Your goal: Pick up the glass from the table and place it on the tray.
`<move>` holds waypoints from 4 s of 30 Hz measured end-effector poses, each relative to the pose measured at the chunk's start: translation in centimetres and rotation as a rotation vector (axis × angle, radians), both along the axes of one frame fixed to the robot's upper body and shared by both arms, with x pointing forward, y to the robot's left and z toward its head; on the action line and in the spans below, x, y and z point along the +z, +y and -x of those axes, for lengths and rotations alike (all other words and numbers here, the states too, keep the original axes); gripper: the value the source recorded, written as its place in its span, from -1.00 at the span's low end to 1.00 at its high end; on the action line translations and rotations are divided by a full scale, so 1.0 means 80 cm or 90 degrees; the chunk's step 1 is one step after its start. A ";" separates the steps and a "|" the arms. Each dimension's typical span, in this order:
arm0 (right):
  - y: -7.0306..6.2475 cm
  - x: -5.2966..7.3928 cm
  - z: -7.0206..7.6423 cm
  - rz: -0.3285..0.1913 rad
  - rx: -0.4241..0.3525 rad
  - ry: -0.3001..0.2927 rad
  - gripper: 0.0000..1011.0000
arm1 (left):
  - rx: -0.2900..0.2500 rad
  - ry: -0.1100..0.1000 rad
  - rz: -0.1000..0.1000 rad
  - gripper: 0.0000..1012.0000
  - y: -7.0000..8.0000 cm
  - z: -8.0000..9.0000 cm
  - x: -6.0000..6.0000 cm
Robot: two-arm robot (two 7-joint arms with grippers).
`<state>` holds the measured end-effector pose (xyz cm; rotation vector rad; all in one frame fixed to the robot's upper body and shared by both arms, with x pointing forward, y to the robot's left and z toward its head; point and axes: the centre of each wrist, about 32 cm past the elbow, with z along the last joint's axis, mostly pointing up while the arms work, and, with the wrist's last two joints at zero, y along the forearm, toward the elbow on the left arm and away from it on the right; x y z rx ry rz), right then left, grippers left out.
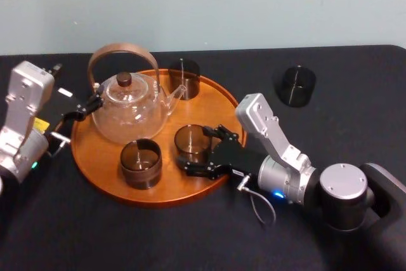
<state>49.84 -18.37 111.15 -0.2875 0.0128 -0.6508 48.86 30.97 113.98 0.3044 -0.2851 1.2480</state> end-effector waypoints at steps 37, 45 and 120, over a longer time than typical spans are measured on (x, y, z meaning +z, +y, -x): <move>-0.121 0.012 0.058 0.002 -0.138 -0.003 0.98 | 0.000 0.000 0.000 1.00 0.000 0.000 0.000; -0.143 0.017 0.054 -0.001 -0.191 -0.013 0.98 | 0.000 0.000 0.000 0.99 0.000 0.000 0.000; -0.169 0.022 -0.082 0.004 -0.326 0.043 0.98 | 0.000 0.000 0.000 1.00 0.000 0.000 0.000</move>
